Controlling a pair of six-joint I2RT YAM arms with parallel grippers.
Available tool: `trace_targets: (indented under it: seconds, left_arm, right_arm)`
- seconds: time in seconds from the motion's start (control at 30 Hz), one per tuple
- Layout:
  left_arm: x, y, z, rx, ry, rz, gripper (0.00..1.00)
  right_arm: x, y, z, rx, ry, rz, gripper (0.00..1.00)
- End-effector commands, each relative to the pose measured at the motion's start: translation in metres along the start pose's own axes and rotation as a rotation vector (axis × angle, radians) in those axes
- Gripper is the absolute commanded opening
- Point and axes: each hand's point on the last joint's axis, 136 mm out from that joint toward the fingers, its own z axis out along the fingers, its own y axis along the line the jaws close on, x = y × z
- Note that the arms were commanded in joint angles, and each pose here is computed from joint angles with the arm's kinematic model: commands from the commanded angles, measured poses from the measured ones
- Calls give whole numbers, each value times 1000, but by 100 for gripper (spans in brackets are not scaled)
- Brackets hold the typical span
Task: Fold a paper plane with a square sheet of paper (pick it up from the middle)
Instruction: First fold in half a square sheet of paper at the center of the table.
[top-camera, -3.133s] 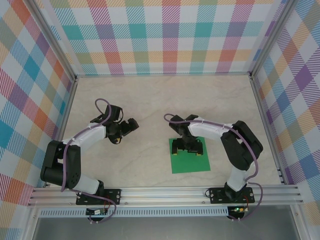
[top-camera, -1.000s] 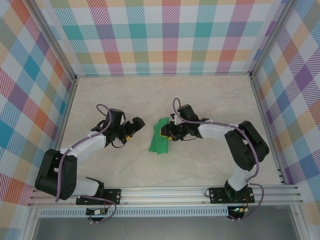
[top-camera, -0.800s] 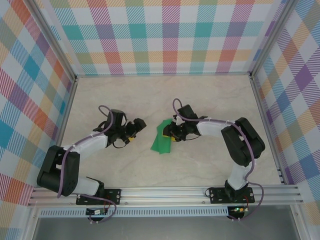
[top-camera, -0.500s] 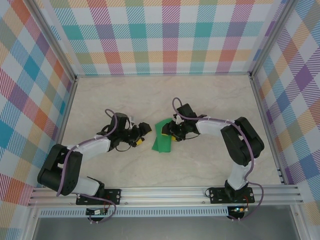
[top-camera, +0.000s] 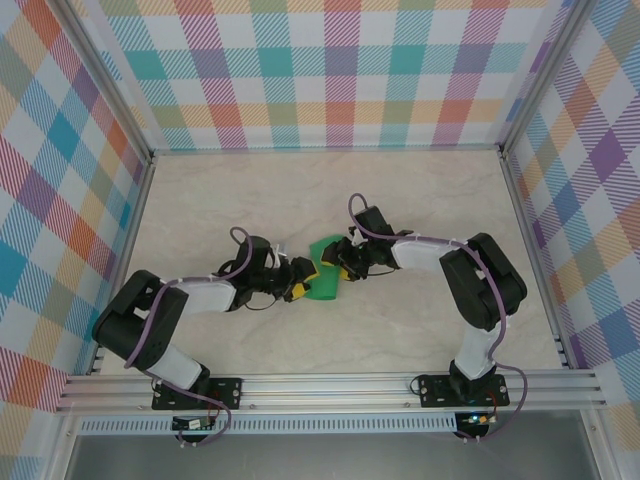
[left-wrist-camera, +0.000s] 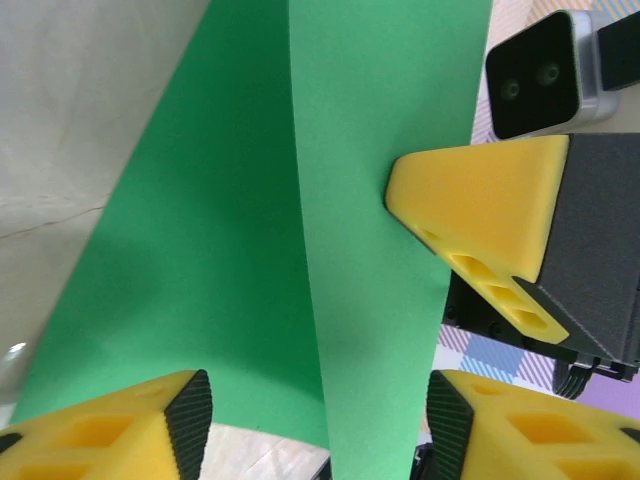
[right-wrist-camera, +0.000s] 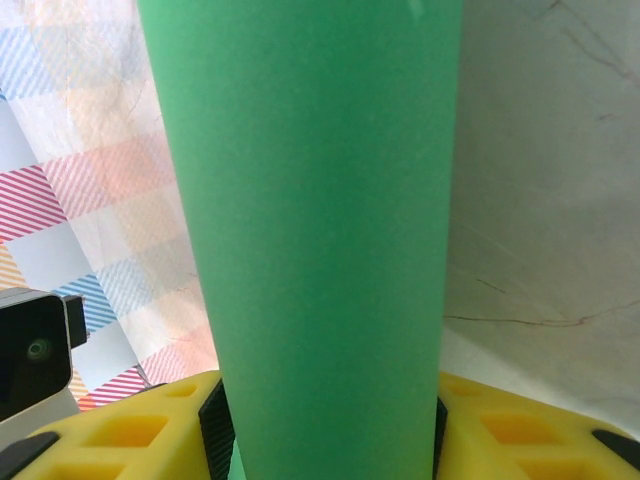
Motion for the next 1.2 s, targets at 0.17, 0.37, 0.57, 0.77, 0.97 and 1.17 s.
trace_targets:
  seconds: [0.17,0.37,0.57,0.77,0.97,1.17]
  left_arm:
    - [-3,-26,13,143,8,-34,49]
    - [-8,-31,16,177,0,-55,28]
    - [-10,-23,19,138,-11,-48,6]
    - [-11,-12,21,41,-5,10,0]
    - [-11,-3,13,-105,43,146,0]
    - [-19,4,3,-233,91,232,0]
  right_arm:
    - [2,6,-2,-50,18,33,51]
    - [4,5,-3,-54,26,42,51]
    - [1,-3,-9,-14,3,40,51]
    - [-1,-15,-26,82,-48,8,61]
    - [-8,-25,-47,142,-106,-26,75]
    - [-6,-16,-51,84,-82,-95,78]
